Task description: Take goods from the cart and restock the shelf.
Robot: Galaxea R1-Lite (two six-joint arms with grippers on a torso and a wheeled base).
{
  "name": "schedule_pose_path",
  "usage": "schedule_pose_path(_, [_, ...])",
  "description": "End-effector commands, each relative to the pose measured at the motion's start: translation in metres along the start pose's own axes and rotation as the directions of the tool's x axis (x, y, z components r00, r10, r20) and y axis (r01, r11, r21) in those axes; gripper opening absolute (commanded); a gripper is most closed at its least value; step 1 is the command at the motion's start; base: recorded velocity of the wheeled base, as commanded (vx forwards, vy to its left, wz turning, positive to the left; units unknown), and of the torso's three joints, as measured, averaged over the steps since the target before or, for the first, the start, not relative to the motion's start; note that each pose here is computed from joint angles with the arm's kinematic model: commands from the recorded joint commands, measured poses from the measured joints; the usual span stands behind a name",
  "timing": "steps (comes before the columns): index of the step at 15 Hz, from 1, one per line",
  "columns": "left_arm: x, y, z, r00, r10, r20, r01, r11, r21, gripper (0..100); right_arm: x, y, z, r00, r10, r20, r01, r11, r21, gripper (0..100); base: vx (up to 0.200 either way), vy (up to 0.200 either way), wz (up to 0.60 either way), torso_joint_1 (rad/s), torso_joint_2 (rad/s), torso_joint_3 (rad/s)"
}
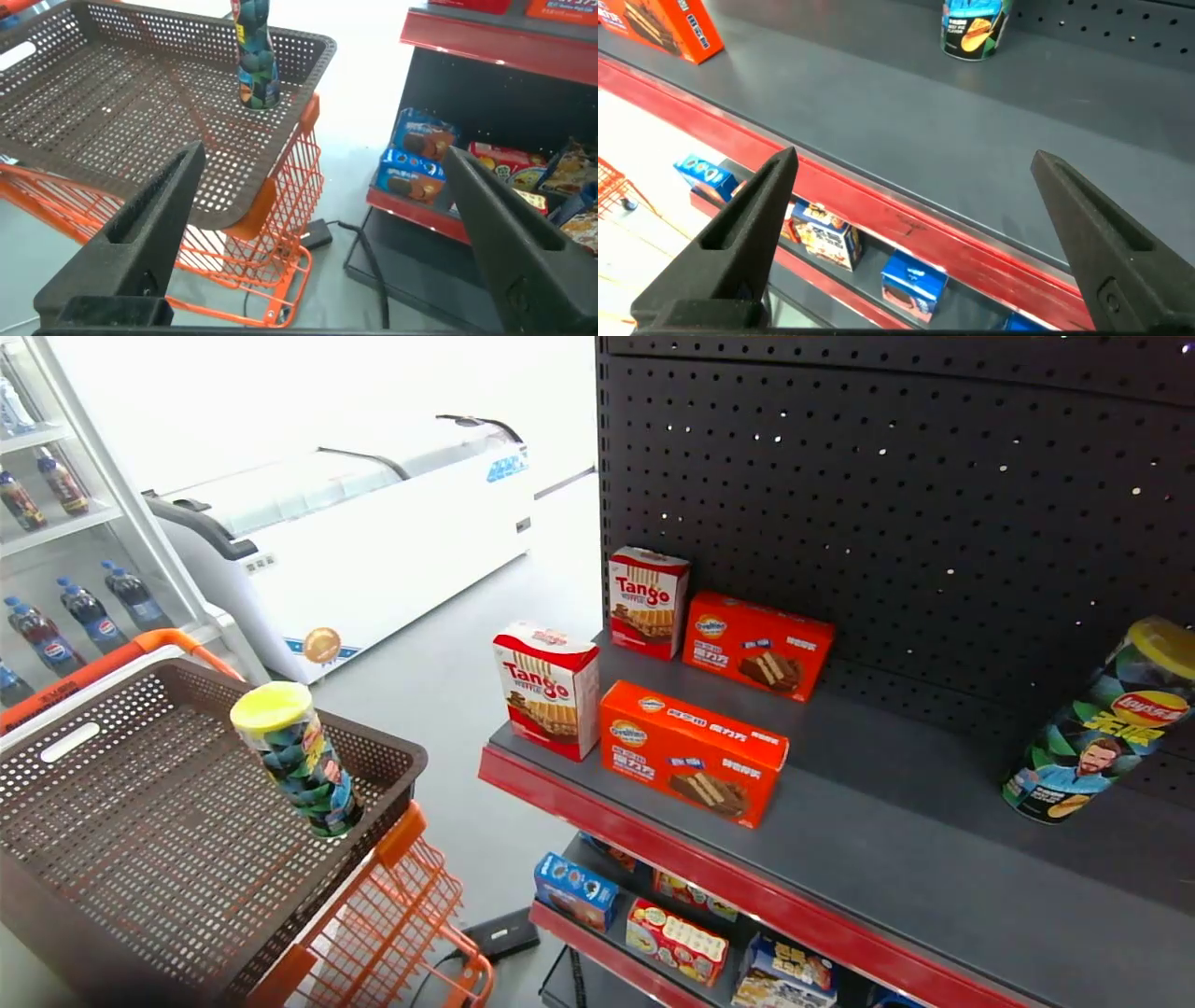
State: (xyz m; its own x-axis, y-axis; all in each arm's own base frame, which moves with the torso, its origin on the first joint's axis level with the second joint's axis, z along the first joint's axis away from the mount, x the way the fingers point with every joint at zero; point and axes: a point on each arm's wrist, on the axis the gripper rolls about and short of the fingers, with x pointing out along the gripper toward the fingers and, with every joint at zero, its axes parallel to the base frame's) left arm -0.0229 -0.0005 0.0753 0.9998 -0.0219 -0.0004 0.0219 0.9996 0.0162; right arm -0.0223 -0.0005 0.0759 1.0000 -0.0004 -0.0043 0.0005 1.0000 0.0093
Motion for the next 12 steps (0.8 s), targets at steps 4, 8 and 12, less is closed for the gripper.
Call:
schedule_pose_path(4, [0.0, 0.0, 0.0, 1.0, 0.002, -0.001, -0.002, 1.0, 0.001, 100, 0.0, 0.0, 0.0, 1.0, 0.0, 0.0, 0.0, 1.0, 0.001, 100, 0.0, 0.0, 0.0, 0.0, 0.0, 0.0])
schedule_pose_path(8, [0.005, 0.003, 0.041, 0.991, 0.106, -0.081, -0.1, 0.992, 0.08, 100, 0.0, 0.0, 0.0, 1.0, 0.0, 0.0, 0.0, 1.0, 0.001, 100, 0.0, 0.0, 0.0, 0.0, 0.0, 0.0])
schedule_pose_path(12, [0.065, 0.007, 0.101, 0.939, 0.164, -0.302, -0.156, 0.986, 0.049, 100, 0.0, 0.0, 0.0, 1.0, 0.0, 0.001, 0.0, 1.0, 0.001, 100, 0.0, 0.0, 0.0, 0.0, 0.0, 0.0])
